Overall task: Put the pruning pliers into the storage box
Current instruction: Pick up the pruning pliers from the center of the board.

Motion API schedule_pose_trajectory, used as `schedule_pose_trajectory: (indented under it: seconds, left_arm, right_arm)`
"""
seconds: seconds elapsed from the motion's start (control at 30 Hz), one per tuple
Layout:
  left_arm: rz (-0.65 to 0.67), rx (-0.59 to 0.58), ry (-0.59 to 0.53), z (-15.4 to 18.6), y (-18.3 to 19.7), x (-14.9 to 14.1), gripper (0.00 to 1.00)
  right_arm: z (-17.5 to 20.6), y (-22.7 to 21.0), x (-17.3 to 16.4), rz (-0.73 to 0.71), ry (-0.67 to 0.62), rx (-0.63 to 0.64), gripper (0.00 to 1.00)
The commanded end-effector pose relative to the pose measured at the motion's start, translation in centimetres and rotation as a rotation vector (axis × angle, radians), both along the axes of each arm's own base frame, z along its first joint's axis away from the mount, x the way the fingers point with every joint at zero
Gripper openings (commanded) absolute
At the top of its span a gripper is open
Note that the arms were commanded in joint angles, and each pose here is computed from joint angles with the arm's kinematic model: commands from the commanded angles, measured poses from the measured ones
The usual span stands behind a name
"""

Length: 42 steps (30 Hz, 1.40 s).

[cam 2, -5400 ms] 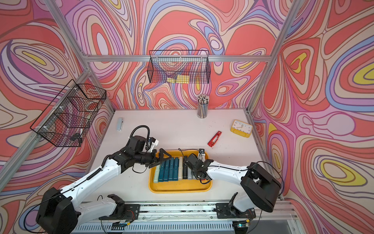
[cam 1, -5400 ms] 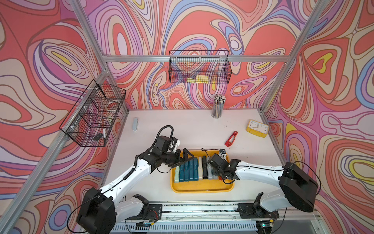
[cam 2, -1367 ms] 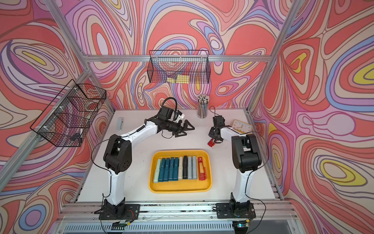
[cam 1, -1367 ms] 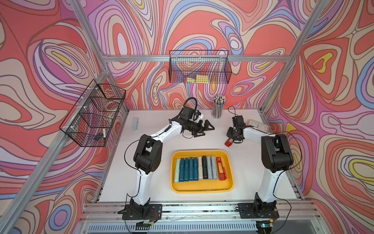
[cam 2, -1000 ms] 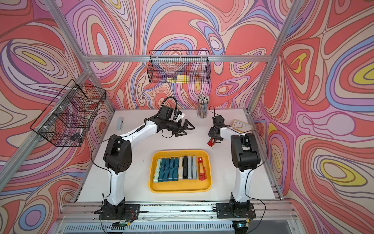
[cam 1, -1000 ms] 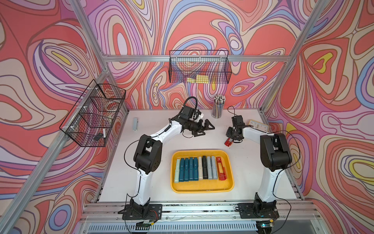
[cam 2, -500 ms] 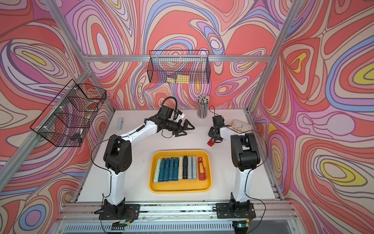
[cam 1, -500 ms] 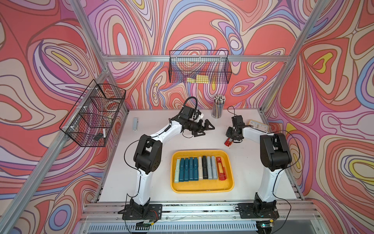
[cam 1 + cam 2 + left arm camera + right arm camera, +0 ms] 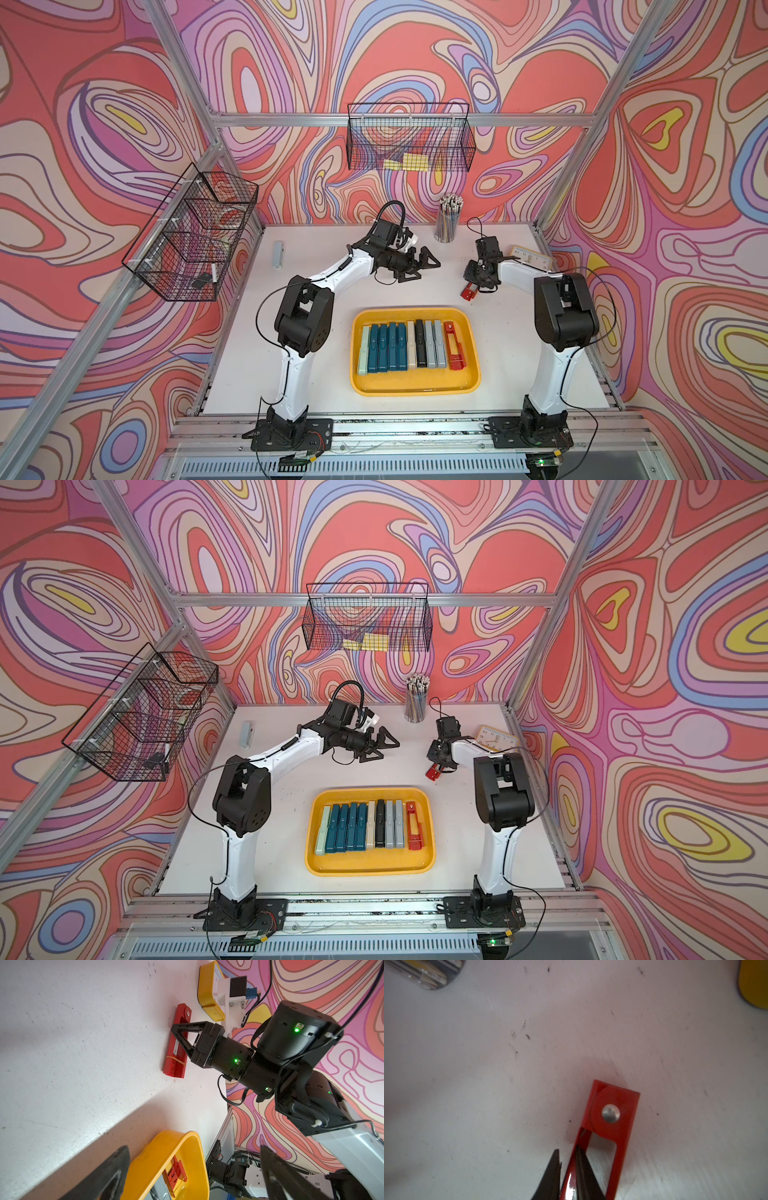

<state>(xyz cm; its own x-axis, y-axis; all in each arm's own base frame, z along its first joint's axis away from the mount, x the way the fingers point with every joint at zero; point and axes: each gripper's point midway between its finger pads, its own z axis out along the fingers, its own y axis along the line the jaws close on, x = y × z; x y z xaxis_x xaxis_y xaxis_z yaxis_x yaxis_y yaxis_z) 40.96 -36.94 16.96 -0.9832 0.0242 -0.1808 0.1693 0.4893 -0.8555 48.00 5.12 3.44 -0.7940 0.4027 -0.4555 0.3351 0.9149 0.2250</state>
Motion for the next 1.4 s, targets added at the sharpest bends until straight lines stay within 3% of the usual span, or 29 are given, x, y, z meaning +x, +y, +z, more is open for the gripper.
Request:
schedule_pose_trajectory:
  seconds: [0.0, 0.4, 0.57, 0.67, 1.0, 1.37]
  left_arm:
    - [0.002, 0.002, 0.007, -1.2, -0.2, 0.3, 0.99]
    - [0.001, 0.002, 0.010, -1.1, -0.2, 0.2, 0.99]
    - [0.001, 0.002, 0.009, -1.0, -0.1, 0.2, 0.99]
    - [0.001, 0.004, 0.007, -1.0, -0.1, 0.0, 0.99]
    - [0.007, -0.004, -0.030, 1.0, 0.4, -0.3, 0.99]
    - [0.032, 0.004, -0.053, 1.8, 2.0, -1.9, 0.99]
  right_arm:
    - [0.7, 0.1, 0.8, 0.006, -0.019, 0.009, 0.18]
    - [-1.1, 0.3, 0.4, 0.016, 0.018, 0.018, 0.16]
    - [-1.5, 0.4, 0.1, 0.024, 0.029, 0.022, 0.00]
    - [-1.5, 0.3, -0.2, 0.026, 0.032, 0.019, 0.00]
    - [3.5, 1.0, 0.5, 0.087, -0.067, 0.024, 0.00]
    - [7.7, 2.2, -1.7, 0.145, -0.110, 0.017, 0.00]
